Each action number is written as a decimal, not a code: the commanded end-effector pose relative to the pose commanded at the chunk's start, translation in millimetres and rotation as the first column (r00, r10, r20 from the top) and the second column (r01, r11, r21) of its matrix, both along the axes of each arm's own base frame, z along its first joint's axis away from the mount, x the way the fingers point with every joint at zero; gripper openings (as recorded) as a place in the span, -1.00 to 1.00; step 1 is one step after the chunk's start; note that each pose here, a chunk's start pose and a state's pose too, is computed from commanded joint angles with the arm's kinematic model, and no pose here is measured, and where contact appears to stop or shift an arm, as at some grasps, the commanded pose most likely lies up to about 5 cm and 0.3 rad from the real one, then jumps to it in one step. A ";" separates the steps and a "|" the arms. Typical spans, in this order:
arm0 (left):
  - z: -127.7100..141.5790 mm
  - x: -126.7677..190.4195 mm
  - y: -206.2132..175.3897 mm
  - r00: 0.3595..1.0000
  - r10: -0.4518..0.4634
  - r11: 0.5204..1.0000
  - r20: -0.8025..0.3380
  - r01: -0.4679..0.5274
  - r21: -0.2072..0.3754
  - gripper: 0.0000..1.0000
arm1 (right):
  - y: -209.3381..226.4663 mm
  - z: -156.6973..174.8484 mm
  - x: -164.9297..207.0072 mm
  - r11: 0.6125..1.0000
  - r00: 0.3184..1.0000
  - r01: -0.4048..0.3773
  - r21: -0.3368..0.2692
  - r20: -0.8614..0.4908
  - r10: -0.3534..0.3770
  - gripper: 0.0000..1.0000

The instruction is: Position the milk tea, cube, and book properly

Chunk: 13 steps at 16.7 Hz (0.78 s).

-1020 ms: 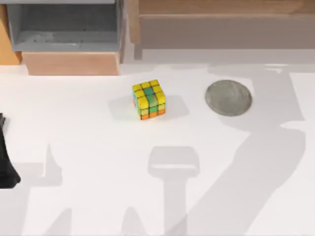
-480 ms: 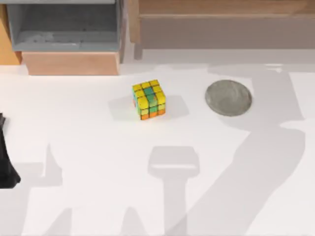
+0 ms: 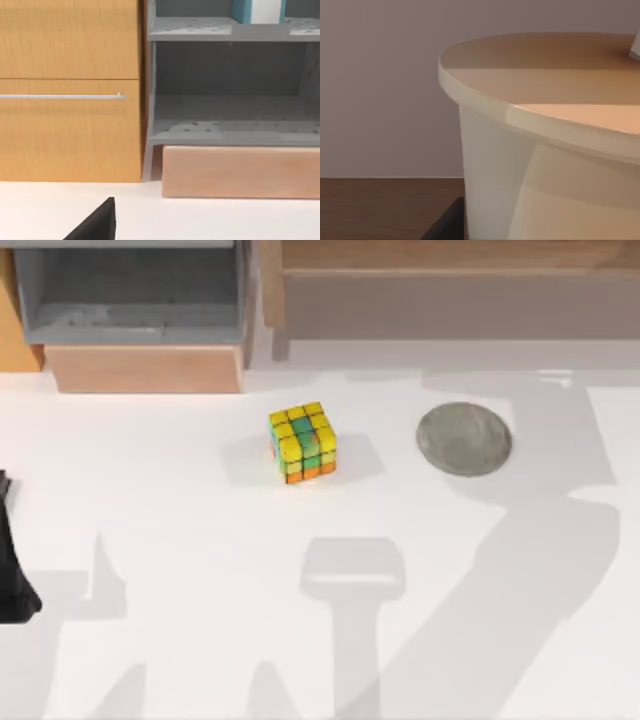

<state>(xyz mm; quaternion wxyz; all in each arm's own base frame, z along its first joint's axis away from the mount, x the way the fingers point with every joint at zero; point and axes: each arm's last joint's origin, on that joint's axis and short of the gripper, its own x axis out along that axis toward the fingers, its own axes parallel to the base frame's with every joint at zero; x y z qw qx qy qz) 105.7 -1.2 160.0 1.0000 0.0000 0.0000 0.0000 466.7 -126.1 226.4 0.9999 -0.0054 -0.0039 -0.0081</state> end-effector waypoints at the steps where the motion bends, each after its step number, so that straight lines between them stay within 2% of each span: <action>1: 0.0 0.0 0.0 1.000 0.000 1.000 0.000 0.000 0.000 1.00 | 0.0 0.0 0.0 1.000 1.000 0.000 0.000 0.000 0.000 -1.00; 6: 0.0 0.0 0.0 1.000 0.000 1.000 0.000 0.000 0.000 1.00 | -5.4 3.3 -10.5 1.000 1.000 0.015 0.000 0.002 -0.015 -1.00; 13: 0.0 0.0 0.0 1.000 0.000 1.000 0.000 0.000 0.000 1.00 | -1.2 9.6 -76.1 1.000 1.000 0.005 0.002 -0.002 -0.005 -1.00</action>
